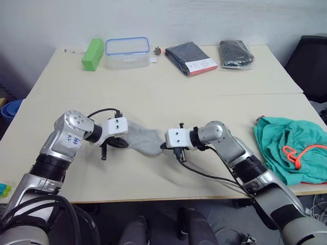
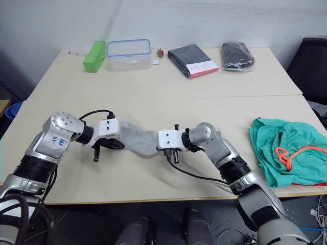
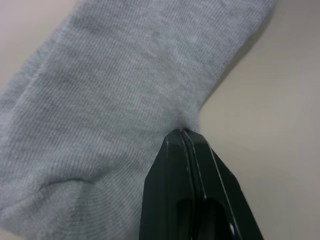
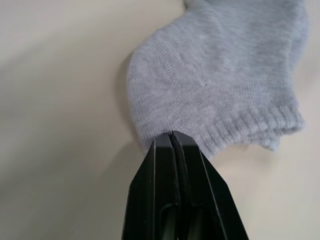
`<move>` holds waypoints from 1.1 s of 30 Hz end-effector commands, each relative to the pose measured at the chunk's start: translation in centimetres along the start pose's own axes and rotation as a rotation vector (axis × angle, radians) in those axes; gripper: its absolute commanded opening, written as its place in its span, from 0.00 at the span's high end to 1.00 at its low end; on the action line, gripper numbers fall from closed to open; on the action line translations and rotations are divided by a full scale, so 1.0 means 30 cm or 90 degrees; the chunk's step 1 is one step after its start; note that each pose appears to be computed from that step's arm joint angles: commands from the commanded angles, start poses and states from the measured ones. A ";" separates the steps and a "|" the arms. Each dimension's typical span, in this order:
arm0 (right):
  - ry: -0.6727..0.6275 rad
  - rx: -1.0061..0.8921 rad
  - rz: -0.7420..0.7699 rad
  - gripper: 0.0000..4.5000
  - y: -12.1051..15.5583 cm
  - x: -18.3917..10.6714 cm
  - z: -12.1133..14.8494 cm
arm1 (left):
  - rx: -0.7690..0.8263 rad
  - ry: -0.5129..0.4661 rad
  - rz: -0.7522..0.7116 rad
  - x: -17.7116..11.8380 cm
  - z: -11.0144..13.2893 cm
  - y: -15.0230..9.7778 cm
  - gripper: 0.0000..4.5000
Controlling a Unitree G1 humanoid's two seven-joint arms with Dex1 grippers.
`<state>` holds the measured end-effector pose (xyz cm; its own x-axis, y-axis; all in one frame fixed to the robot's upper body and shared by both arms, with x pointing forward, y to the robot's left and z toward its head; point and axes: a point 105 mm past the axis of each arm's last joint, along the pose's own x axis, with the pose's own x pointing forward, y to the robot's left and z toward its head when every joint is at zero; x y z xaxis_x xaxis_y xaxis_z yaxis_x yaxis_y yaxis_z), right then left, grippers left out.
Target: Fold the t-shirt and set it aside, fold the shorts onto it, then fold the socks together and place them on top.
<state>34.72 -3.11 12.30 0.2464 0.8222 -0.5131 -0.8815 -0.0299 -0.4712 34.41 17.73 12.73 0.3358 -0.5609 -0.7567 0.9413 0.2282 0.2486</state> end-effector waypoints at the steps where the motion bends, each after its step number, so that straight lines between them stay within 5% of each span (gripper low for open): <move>1: -0.100 0.036 -0.048 0.99 -0.075 -0.039 0.140 | -0.006 -0.015 0.063 -0.023 0.004 0.057 1.00; 8: -0.125 0.034 -0.051 0.99 -0.049 0.061 0.228 | -0.004 -0.044 0.109 -0.075 0.025 0.137 1.00; 14: -0.014 -0.008 -0.070 0.99 -0.017 0.166 0.112 | 0.007 -0.053 0.116 -0.051 0.038 0.176 1.00; 21: 0.029 0.001 -0.058 0.99 0.003 0.157 0.032 | 0.005 -0.058 0.173 -0.018 0.029 0.239 1.00; 27: -0.009 0.021 -0.070 0.99 -0.014 0.141 0.078 | -0.021 -0.089 0.244 -0.051 0.020 0.289 1.00; 33: -0.088 0.056 -0.106 1.00 -0.050 0.133 0.181 | -0.189 -0.205 0.294 -0.212 0.026 0.240 0.96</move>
<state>35.24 2.54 13.02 0.3451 0.8499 -0.3981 -0.8763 0.1399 -0.4611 39.86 22.12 17.58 0.7111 -0.5386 -0.4520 0.6947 0.6370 0.3340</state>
